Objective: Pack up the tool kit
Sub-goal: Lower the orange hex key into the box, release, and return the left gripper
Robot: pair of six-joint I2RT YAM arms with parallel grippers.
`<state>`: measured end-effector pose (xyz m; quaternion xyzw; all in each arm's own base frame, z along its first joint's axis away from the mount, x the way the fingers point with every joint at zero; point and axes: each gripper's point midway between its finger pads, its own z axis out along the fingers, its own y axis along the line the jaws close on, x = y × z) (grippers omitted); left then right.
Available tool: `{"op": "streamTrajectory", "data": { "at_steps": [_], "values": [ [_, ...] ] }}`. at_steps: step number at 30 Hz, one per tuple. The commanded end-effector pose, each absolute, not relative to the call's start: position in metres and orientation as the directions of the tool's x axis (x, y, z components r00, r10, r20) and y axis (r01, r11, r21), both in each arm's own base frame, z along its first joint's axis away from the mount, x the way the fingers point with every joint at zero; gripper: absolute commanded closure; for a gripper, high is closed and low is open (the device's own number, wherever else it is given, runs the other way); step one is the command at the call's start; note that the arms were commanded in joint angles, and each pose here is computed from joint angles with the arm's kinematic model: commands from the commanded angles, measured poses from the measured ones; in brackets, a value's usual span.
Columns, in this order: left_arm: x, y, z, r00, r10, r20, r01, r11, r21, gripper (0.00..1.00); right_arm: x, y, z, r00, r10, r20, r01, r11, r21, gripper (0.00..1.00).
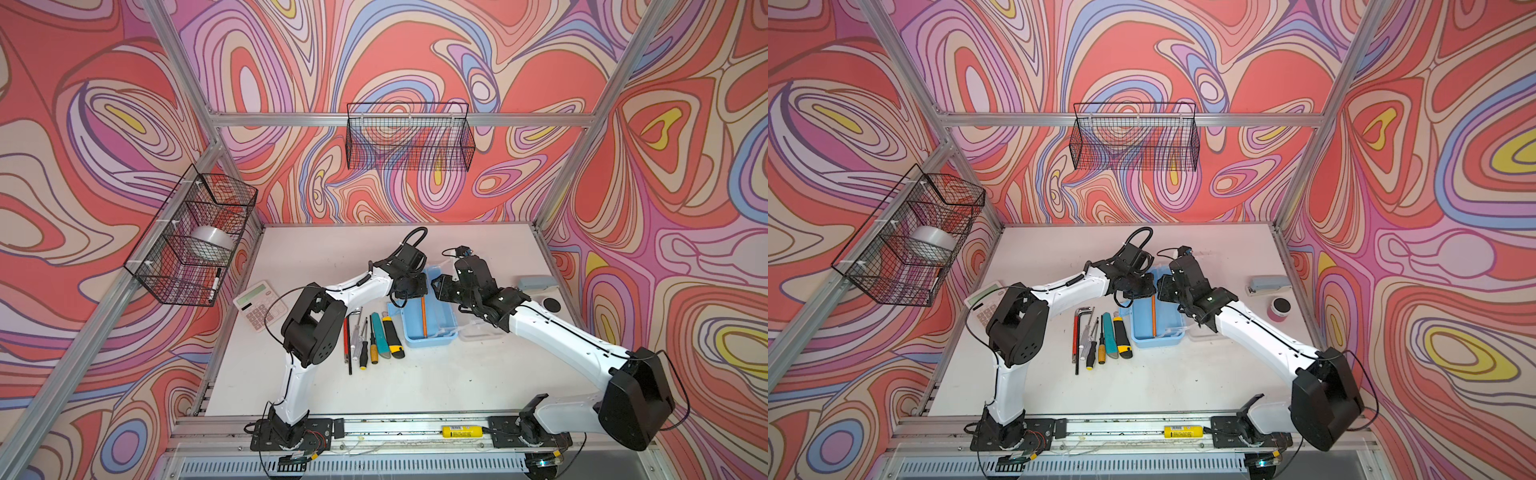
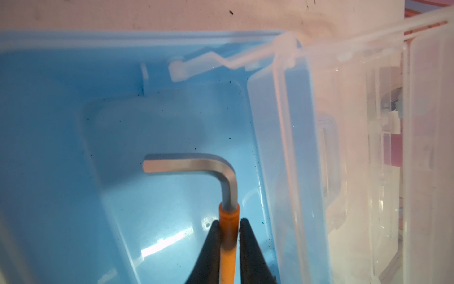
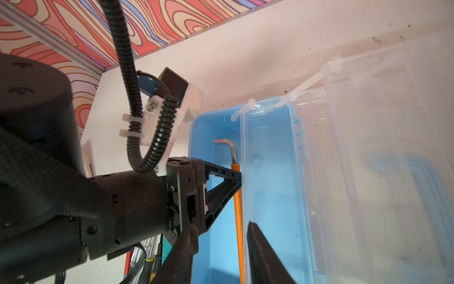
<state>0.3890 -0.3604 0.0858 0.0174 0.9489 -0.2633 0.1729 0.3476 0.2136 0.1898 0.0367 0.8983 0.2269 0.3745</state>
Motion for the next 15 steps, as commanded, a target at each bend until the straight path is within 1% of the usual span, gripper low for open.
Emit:
{"op": "streamTrajectory", "data": {
  "at_steps": [1, 2, 3, 7, 8, 11, 15],
  "values": [
    [0.393, -0.366, 0.096, -0.931, -0.057, -0.36, 0.148, 0.844, -0.516, 0.69, 0.35, 0.217, 0.187, -0.725, 0.215, -0.655, -0.121, 0.895, 0.429, 0.62],
    [0.393, -0.366, 0.098, -0.93, -0.059, -0.364, 0.149, 0.842, -0.519, 0.67, 0.351, 0.217, 0.186, -0.726, 0.214, -0.654, -0.123, 0.895, 0.429, 0.61],
    [0.392, -0.367, 0.099, -0.93, -0.06, -0.362, 0.149, 0.84, -0.522, 0.66, 0.351, 0.218, 0.186, -0.728, 0.211, -0.652, -0.127, 0.894, 0.43, 0.62],
    [0.392, -0.365, 0.112, -0.922, -0.057, -0.384, 0.166, 0.836, -0.523, 0.69, 0.352, 0.223, 0.188, -0.732, 0.203, -0.65, -0.144, 0.887, 0.439, 0.62],
    [0.392, -0.364, 0.118, -0.915, -0.054, -0.399, 0.177, 0.836, -0.52, 0.69, 0.352, 0.224, 0.19, -0.732, 0.198, -0.652, -0.151, 0.886, 0.438, 0.62],
    [0.395, -0.358, 0.131, -0.899, -0.051, -0.434, 0.193, 0.845, -0.499, 0.63, 0.353, 0.225, 0.194, -0.73, 0.189, -0.657, -0.159, 0.887, 0.433, 0.62],
    [0.394, -0.352, 0.149, -0.887, -0.045, -0.46, 0.21, 0.847, -0.487, 0.62, 0.353, 0.225, 0.204, -0.719, 0.19, -0.669, -0.172, 0.883, 0.436, 0.62]
  ]
}}
